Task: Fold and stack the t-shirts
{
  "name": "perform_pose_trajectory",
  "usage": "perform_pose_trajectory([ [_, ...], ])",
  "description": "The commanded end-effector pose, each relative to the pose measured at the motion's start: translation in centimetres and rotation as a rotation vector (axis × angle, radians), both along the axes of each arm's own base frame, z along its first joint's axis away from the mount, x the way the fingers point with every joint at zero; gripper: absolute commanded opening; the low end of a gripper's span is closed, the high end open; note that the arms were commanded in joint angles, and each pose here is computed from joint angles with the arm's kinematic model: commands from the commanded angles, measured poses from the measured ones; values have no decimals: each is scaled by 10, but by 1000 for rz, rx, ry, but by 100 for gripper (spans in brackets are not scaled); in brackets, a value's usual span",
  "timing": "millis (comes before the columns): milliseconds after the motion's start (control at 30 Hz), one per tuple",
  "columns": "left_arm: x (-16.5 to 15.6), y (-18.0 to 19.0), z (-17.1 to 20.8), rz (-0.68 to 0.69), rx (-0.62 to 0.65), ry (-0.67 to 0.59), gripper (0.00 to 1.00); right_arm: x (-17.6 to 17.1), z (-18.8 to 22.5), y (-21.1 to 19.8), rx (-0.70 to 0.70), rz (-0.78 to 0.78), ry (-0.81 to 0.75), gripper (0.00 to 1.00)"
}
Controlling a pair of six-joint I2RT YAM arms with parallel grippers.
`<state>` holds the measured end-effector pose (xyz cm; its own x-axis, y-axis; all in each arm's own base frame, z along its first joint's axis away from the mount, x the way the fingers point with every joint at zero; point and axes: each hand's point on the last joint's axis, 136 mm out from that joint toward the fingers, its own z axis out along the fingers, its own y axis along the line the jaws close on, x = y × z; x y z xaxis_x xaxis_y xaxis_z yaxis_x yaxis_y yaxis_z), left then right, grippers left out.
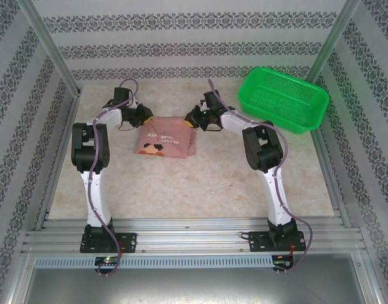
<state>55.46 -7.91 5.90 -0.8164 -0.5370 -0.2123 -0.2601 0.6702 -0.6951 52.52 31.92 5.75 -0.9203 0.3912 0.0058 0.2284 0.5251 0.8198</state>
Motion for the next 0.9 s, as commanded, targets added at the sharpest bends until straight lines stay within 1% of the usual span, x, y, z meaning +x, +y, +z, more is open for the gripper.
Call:
perform_pose_trajectory([
  [0,18,27,-7,59,63,-44,21,16,-17,-7,-5,-45,28,9],
  [133,30,48,-10,121,35,-53,26,25,-25,-19,-25,-70,42,9],
  [233,40,55,5,133,20,-82,28,31,-18,-25,-10,-83,24,10],
  [300,46,62,29,147,9,-135,34,35,0,-28,4,-79,-14,12],
  [400,51,85,77,188,19,-218,37,37,41,-41,-4,-69,-95,17],
  [500,38,114,127,242,32,-300,43,28,96,-61,-16,-39,-184,26],
  [567,16,130,158,262,54,-369,49,2,131,-80,-72,-4,-248,34],
  [600,4,134,171,264,75,-399,53,-12,146,-91,-114,6,-284,40],
  [633,-12,135,183,257,103,-431,58,-31,155,-107,-189,10,-317,48],
  [667,-28,132,193,236,142,-464,65,-55,171,-126,-294,7,-385,60],
  [700,-43,129,196,217,174,-476,69,-76,176,-143,-387,-2,-435,72],
  [733,-59,126,194,202,205,-475,75,-99,176,-168,-514,-36,-479,83],
  [767,-75,123,184,192,233,-460,81,-122,170,-194,-634,-82,-506,98],
  [800,-89,121,175,188,259,-451,85,-137,163,-212,-702,-111,-524,98],
  [833,-104,120,160,192,285,-439,91,-157,151,-237,-784,-165,-539,98],
  [867,-116,121,144,207,309,-435,100,-174,140,-260,-846,-229,-547,98],
])
